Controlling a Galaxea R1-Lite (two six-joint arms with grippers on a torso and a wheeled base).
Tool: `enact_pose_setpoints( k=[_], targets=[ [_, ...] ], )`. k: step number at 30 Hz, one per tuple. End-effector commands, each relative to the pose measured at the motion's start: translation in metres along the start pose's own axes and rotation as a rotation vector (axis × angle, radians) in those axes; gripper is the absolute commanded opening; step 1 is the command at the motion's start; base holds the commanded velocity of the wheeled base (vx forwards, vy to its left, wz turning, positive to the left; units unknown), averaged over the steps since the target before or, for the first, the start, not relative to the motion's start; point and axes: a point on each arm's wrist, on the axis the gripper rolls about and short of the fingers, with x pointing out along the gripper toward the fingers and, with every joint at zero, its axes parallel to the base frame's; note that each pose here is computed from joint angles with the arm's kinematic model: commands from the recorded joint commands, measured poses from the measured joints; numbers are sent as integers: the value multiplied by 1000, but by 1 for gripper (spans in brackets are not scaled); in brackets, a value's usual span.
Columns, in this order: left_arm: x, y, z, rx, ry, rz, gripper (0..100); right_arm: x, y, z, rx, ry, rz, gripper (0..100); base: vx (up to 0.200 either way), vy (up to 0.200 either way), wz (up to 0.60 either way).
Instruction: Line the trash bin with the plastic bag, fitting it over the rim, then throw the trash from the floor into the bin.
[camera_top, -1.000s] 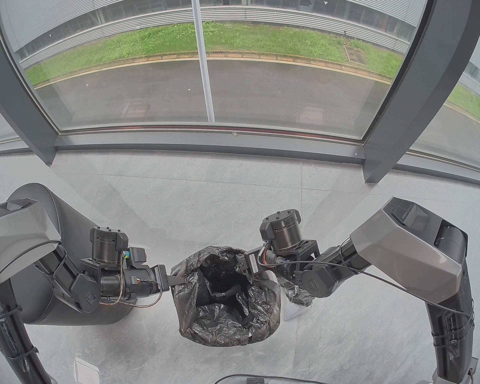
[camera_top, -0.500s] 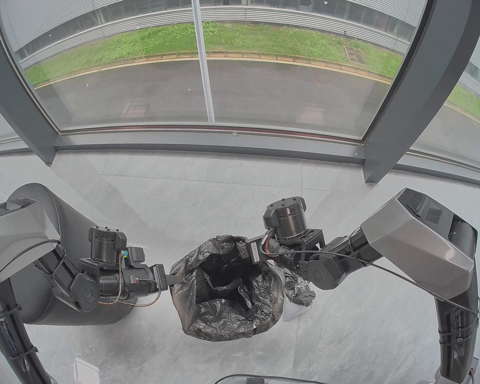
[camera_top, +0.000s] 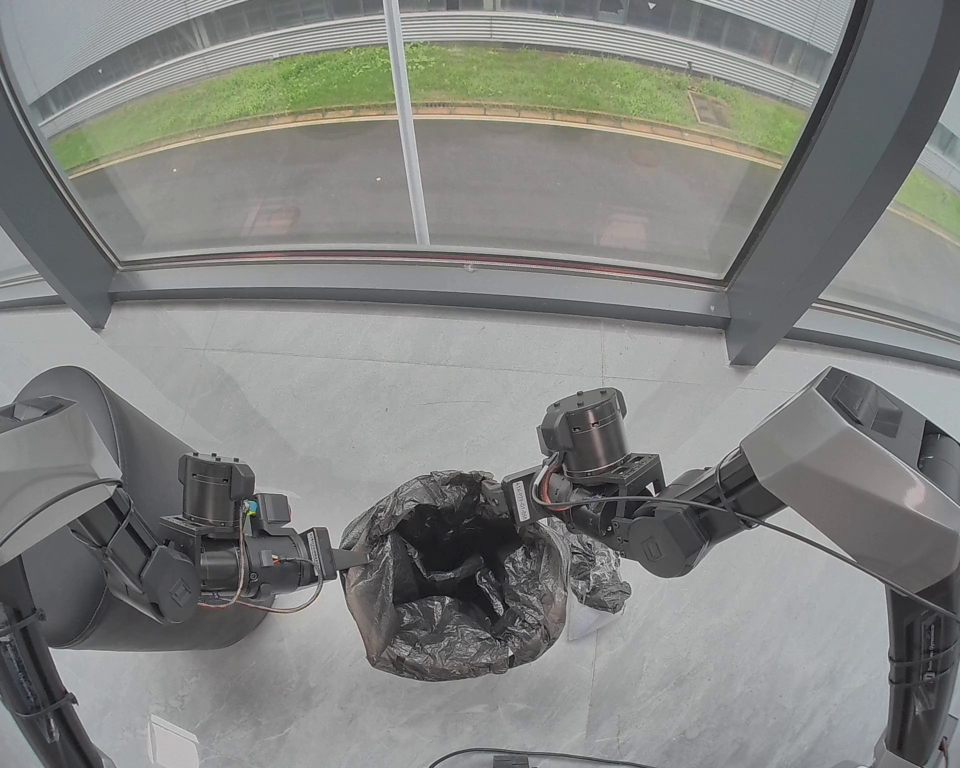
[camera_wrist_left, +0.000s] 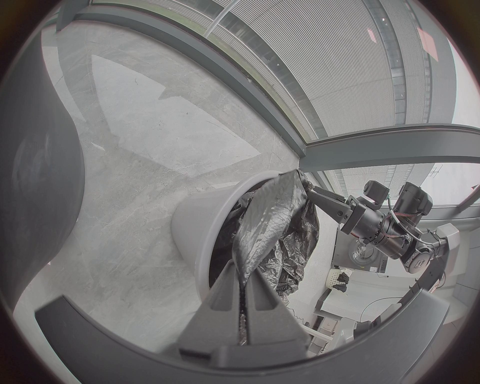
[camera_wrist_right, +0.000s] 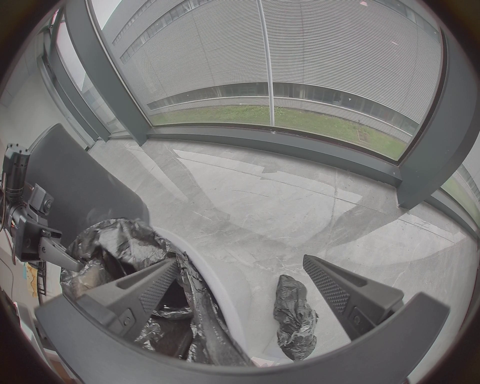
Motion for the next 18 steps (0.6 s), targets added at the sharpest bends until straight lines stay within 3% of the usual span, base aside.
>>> enact_pose_setpoints(
  k=[1,18],
  targets=[
    [1,0,0,0,1,0,0,1,-4,0,4,1,-9,100,0,0,0],
    [6,4,1,-4,4,3,0,13,-16,-7,13,17,-36,100,0,0,0]
  ],
)
